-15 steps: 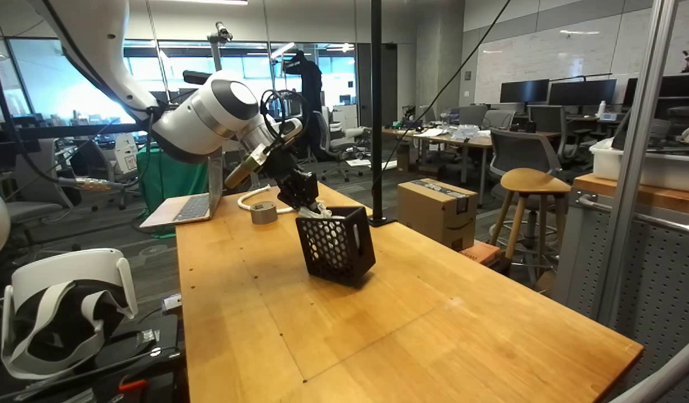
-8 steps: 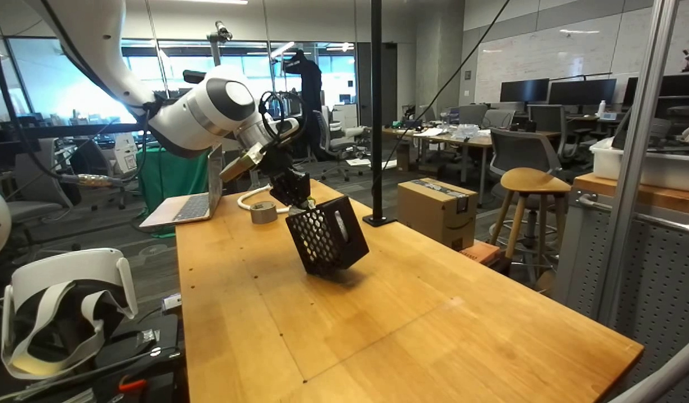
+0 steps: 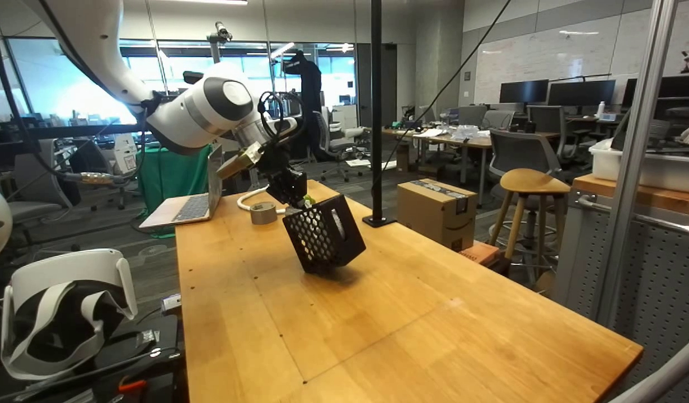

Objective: Put the marker on the cloth, fold the cloth and put it in the box

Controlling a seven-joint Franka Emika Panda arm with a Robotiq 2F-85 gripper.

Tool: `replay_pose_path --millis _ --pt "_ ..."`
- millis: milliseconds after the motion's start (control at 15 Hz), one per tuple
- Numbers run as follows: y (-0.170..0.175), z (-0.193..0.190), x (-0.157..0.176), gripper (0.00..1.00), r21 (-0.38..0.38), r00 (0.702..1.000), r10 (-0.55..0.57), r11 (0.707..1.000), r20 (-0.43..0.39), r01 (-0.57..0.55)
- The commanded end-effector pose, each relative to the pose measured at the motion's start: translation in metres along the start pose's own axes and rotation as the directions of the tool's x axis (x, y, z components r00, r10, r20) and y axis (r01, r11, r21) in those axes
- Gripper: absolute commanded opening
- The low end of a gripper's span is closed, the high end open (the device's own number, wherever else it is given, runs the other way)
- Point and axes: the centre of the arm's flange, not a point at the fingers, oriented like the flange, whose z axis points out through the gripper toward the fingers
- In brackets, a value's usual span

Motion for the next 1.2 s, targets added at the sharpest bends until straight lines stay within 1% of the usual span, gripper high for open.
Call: replay_pose_path --millis 0,200,267,333,467,600,667,800,867,933,1133 --pt "0.007 -0.011 0.004 0.08 0.032 1.0 0.014 0.999 -0.011 -0.013" --pt "0.013 -0.011 0.006 0.08 0.036 0.999 0.035 0.999 -0.014 -0.034" --pt "0.015 -0.011 0.007 0.16 0.043 0.999 0.046 0.998 -0.019 -0.045" --pt "0.016 -0.012 0.008 0.34 0.046 0.998 0.055 0.998 -0.018 -0.054" --pt "0.02 -0.014 0.008 0.47 0.05 0.997 0.073 0.996 -0.024 -0.072" --pt "0.023 -0.016 0.008 0.63 0.055 0.995 0.091 0.994 -0.033 -0.089" --pt "0.024 -0.018 0.008 0.72 0.058 0.994 0.099 0.994 -0.035 -0.097" --pt "0.029 -0.023 0.009 0.85 0.073 0.991 0.129 0.989 -0.043 -0.126" --pt "0.032 -0.027 0.011 0.94 0.077 0.989 0.137 0.988 -0.055 -0.133" --pt "0.033 -0.03 0.013 0.99 0.077 0.988 0.143 0.987 -0.063 -0.138" --pt "0.036 -0.035 0.017 1.0 0.079 0.985 0.155 0.986 -0.082 -0.149"
